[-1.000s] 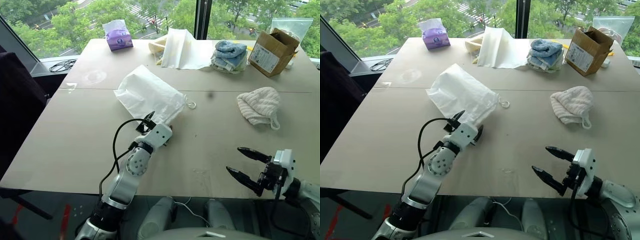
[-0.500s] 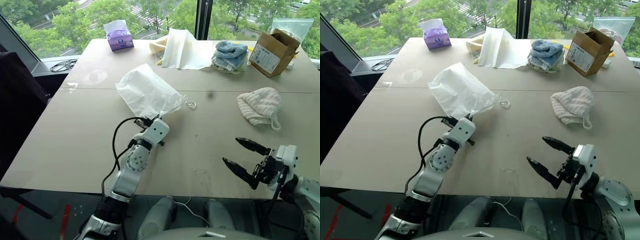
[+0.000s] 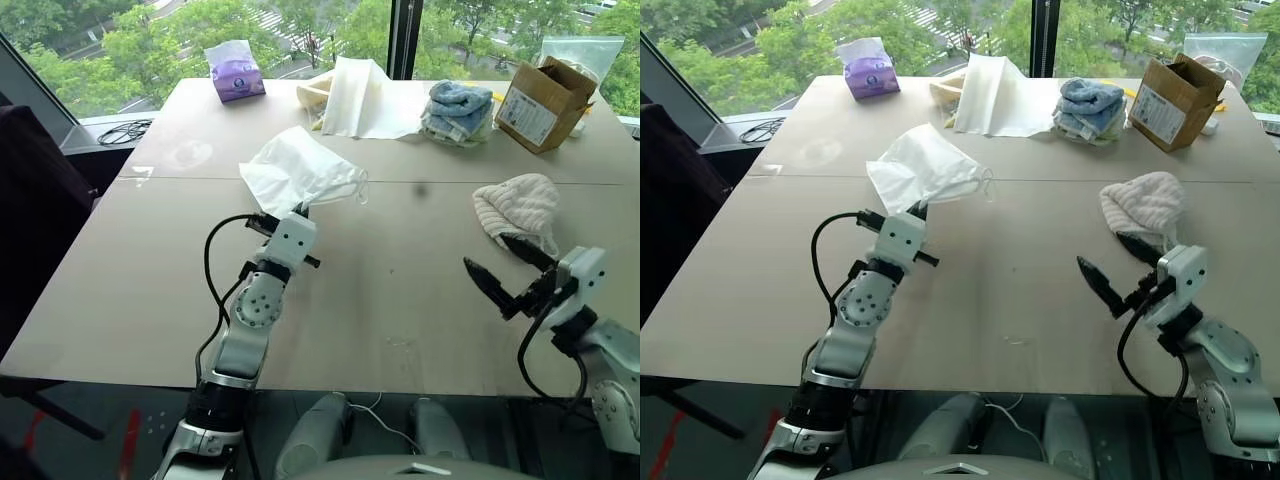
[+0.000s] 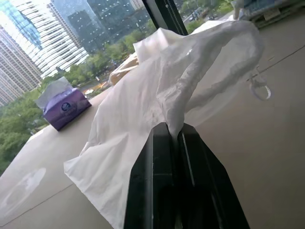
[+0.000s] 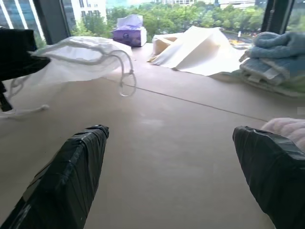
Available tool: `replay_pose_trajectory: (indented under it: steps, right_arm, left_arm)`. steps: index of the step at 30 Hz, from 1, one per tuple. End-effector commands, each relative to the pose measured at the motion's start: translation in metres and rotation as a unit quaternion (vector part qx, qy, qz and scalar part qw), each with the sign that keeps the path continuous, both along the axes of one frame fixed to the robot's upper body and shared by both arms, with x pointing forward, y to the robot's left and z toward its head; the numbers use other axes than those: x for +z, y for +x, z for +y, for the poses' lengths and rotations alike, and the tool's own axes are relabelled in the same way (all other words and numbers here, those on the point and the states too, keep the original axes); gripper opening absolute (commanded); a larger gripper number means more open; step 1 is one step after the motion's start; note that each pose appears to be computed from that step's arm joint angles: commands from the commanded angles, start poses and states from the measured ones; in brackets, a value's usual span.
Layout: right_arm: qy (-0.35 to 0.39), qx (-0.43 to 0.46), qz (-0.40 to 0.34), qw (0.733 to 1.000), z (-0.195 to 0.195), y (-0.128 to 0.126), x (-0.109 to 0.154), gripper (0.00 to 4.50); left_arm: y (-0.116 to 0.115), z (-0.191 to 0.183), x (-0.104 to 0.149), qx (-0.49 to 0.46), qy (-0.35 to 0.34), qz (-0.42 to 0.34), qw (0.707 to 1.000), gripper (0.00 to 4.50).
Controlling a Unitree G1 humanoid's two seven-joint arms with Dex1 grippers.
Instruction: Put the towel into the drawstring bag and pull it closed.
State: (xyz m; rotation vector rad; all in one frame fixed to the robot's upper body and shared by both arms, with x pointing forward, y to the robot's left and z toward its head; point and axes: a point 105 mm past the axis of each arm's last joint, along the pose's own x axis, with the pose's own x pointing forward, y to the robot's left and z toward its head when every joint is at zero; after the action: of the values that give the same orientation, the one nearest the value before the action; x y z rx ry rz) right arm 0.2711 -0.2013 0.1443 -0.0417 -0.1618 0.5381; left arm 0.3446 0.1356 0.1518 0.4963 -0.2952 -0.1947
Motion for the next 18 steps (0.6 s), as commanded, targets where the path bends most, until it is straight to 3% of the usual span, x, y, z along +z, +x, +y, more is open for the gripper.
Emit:
replay_pose_trajectory:
  steps: [1, 6, 9, 14, 18]
  right_arm:
    - [-0.008, -0.055, -0.013, 0.998, -0.016, 0.011, 0.007, 4.5]
    - [-0.013, -0.068, -0.02, 0.997, -0.016, 0.019, 0.008, 4.5]
    - [0.009, -0.019, -0.03, 0.999, 0.001, 0.011, 0.012, 4.5]
    - [0.001, 0.053, -0.024, 0.998, 0.022, -0.008, 0.009, 4.5]
    - [-0.014, 0.076, -0.017, 0.997, 0.031, -0.015, 0.005, 4.5]
  left_arm:
    - [0.003, 0.005, 0.032, -0.017, -0.042, -0.029, 0.999, 0.08]
    - [0.008, 0.0, 0.037, -0.065, -0.044, -0.002, 0.997, 0.08]
    - [0.003, -0.006, 0.022, -0.097, 0.008, 0.02, 0.995, 0.88]
    - [0.003, -0.001, 0.007, -0.078, 0.039, 0.026, 0.996, 3.0]
    - [0.0, -0.012, -0.001, -0.099, 0.059, 0.023, 0.993, 3.0]
